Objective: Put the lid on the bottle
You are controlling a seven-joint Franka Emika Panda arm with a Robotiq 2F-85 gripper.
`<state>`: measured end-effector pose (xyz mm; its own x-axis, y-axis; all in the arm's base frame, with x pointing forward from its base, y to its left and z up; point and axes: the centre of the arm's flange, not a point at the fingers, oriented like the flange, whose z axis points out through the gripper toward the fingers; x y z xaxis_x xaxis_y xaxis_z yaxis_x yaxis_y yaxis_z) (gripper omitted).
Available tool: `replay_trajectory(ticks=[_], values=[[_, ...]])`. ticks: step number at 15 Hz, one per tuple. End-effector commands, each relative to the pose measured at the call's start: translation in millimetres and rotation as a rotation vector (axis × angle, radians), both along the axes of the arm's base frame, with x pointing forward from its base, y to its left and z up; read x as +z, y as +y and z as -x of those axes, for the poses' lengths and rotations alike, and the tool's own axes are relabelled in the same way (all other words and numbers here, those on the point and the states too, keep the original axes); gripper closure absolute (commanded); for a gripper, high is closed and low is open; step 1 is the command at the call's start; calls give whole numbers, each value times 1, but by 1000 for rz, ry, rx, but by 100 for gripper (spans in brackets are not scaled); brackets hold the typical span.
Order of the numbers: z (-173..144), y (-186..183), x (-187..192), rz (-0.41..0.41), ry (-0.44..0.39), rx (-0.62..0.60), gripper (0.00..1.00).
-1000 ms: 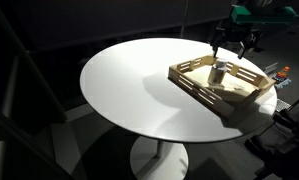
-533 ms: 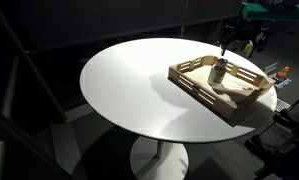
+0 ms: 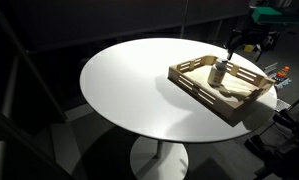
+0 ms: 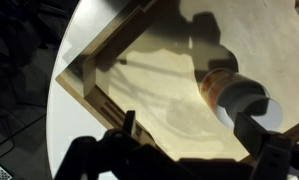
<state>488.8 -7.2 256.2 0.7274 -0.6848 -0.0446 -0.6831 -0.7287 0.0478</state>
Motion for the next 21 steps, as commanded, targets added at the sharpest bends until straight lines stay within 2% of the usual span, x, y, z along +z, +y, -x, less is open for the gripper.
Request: replay_trajectory(ticks=[1, 21], values=[[7, -2, 8, -11, -3, 18, 0], [-3, 2, 3, -4, -28, 38, 0]])
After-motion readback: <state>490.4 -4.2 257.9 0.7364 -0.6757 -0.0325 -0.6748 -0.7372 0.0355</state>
